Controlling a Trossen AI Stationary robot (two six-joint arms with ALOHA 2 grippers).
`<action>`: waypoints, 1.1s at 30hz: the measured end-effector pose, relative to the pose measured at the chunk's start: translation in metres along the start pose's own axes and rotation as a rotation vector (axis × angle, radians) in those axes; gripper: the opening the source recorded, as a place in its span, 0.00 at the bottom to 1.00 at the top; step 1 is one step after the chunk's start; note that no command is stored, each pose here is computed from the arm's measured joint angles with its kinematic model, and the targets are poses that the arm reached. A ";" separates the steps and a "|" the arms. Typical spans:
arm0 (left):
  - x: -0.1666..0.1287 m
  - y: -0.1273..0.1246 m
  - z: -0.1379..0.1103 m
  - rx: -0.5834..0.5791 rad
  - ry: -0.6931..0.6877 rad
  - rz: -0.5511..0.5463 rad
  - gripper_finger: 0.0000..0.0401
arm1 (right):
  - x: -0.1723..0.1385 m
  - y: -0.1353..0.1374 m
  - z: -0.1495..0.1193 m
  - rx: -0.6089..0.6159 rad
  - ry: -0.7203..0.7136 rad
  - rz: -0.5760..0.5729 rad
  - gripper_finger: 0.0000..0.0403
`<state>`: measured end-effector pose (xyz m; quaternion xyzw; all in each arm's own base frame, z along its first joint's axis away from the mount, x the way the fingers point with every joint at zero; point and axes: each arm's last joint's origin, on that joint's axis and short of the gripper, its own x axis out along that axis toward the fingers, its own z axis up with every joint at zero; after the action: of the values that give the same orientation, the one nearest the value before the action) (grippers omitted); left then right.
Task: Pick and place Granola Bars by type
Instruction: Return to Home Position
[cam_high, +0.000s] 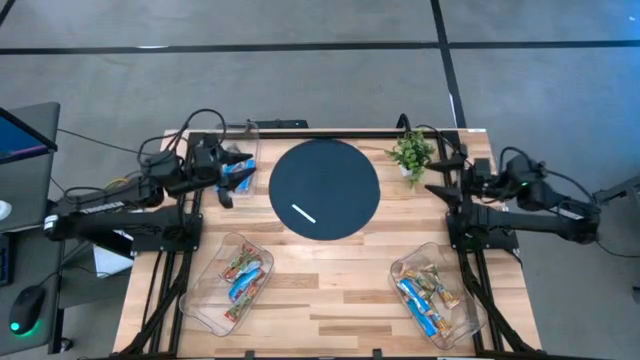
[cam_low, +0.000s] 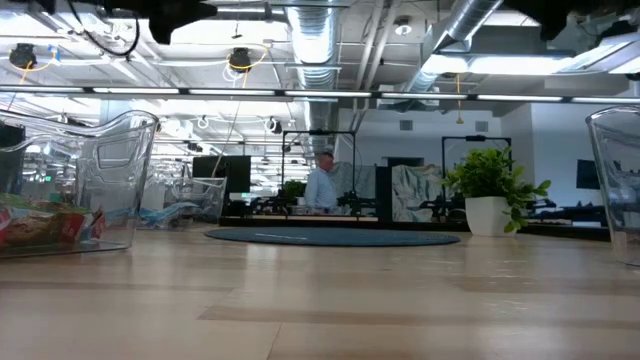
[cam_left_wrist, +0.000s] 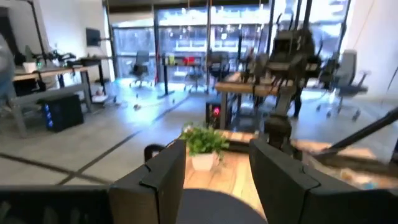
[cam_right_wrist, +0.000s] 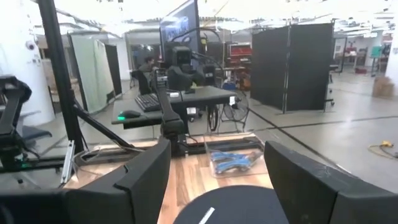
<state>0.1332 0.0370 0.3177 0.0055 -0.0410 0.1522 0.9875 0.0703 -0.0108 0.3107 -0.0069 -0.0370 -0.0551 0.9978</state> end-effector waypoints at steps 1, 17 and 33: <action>-0.002 0.000 -0.003 -0.013 -0.020 -0.006 0.43 | 0.003 0.000 -0.006 0.010 -0.009 0.000 0.63; -0.039 -0.008 -0.035 -0.097 -0.170 -0.061 0.43 | -0.006 0.006 -0.061 0.032 -0.133 0.056 0.63; -0.050 -0.011 -0.063 -0.132 -0.175 -0.051 0.43 | 0.007 0.016 -0.094 0.087 -0.101 0.117 0.63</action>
<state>0.0941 0.0133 0.2509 -0.0453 -0.1370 0.1231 0.9818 0.0860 0.0024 0.2171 0.0316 -0.0892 0.0054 0.9955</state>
